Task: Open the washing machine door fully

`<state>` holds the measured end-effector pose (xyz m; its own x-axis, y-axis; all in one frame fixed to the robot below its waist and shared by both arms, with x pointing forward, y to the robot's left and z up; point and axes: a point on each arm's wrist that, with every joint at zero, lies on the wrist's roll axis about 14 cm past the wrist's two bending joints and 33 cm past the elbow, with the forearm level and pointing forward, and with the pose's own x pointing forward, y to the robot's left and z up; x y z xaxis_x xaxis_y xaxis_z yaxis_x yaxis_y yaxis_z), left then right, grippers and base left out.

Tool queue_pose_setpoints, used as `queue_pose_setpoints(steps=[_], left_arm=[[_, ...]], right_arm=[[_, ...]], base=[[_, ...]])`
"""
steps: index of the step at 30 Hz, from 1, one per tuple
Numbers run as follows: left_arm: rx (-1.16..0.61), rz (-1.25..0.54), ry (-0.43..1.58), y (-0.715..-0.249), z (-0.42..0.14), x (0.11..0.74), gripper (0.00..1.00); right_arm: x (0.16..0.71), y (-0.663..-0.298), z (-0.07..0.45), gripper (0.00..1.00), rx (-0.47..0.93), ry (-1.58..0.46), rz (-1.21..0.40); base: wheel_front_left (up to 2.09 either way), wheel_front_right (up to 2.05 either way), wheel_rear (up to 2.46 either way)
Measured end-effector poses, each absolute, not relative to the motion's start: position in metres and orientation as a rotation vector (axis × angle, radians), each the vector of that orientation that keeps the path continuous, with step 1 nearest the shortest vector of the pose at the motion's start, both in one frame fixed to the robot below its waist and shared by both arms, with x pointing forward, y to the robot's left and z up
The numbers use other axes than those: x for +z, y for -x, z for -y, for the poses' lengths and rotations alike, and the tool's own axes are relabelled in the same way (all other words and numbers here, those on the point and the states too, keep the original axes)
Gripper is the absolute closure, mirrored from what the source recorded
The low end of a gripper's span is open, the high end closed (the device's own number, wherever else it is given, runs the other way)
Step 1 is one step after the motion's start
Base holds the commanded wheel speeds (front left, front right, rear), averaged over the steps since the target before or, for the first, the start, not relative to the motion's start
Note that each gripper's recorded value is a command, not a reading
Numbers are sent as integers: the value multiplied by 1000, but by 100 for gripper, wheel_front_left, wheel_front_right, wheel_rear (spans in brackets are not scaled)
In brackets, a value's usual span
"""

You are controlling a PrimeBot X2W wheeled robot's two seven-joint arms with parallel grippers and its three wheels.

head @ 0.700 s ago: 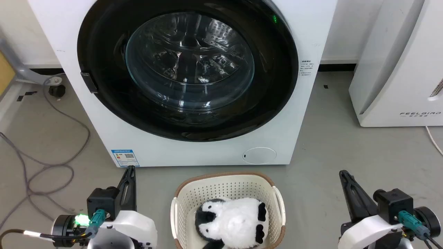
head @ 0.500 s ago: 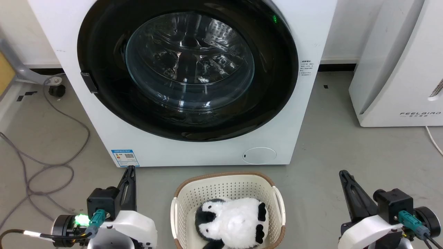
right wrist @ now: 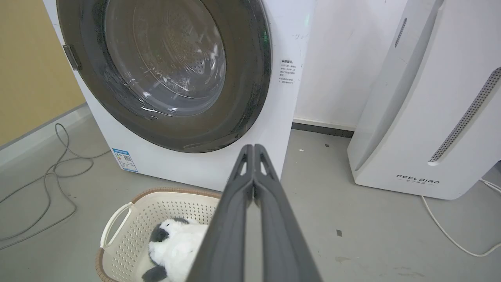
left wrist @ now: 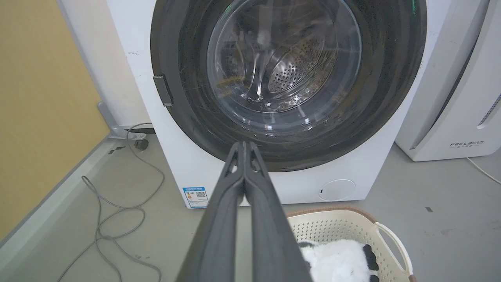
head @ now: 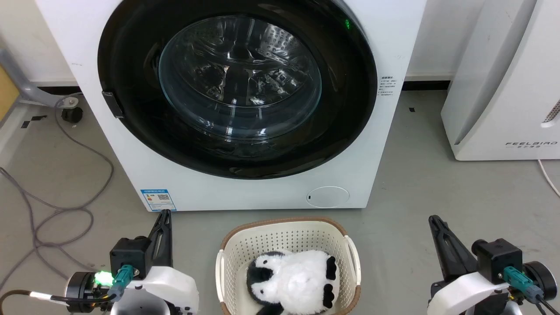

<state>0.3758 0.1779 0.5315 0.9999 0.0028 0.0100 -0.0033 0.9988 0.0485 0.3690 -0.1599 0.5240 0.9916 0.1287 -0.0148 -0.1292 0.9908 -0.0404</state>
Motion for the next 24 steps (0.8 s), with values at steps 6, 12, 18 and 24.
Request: queue_pose_setpoints(steps=[6,12,18,24], left_arm=[[3,10,-48,-376,-178,531,0],[0,12,-48,-376,-176,531,0],[-2,24,-48,-376,-174,532,0],[1,33,-48,-376,-173,533,0]], right_arm=[[524,-369,160,0,129,41,-13],[526,-369,163,0,121,25,-3],[530,-370,166,0,111,-4,19],[535,-370,170,0,101,-38,41]], base=[[0,0,0],[0,0,0],[0,0,0],[0,0,0]])
